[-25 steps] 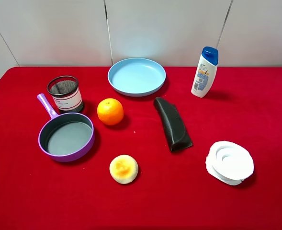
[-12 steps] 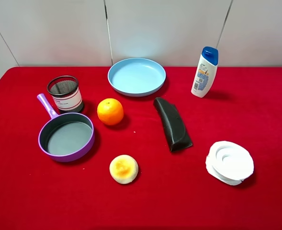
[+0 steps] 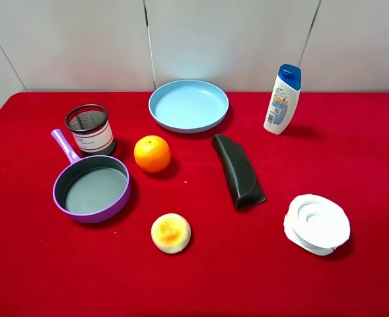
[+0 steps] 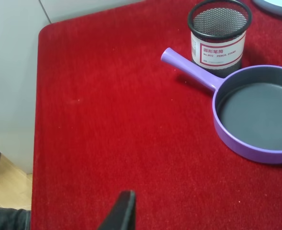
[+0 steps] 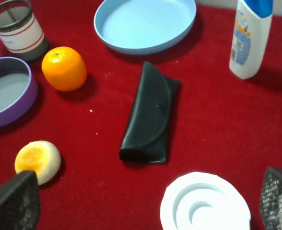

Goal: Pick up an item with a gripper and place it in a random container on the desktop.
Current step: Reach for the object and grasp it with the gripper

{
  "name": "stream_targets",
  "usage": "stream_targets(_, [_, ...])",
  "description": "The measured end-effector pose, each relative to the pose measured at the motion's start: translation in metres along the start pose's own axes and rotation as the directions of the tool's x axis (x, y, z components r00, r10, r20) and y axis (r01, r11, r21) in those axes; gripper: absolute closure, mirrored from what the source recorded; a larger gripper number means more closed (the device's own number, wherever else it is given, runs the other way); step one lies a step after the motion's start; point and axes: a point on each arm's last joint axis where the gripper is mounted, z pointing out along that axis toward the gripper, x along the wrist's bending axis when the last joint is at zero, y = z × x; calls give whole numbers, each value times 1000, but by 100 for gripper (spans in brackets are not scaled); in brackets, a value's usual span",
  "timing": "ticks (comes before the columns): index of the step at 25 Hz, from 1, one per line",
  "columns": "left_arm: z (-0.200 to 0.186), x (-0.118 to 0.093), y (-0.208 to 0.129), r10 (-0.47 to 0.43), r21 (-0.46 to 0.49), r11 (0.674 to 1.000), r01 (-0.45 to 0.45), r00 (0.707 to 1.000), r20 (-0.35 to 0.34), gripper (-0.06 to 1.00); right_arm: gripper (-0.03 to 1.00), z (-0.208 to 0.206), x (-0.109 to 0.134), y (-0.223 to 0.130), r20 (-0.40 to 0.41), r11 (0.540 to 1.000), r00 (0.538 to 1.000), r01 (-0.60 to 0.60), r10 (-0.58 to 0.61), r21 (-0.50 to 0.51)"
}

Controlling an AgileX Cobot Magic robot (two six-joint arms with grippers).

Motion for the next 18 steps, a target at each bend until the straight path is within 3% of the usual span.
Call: stream_targets(18, [0, 0, 0, 0, 0, 1000, 0, 1000, 0, 0, 27, 80, 7, 22, -10, 973, 998, -60, 64, 225])
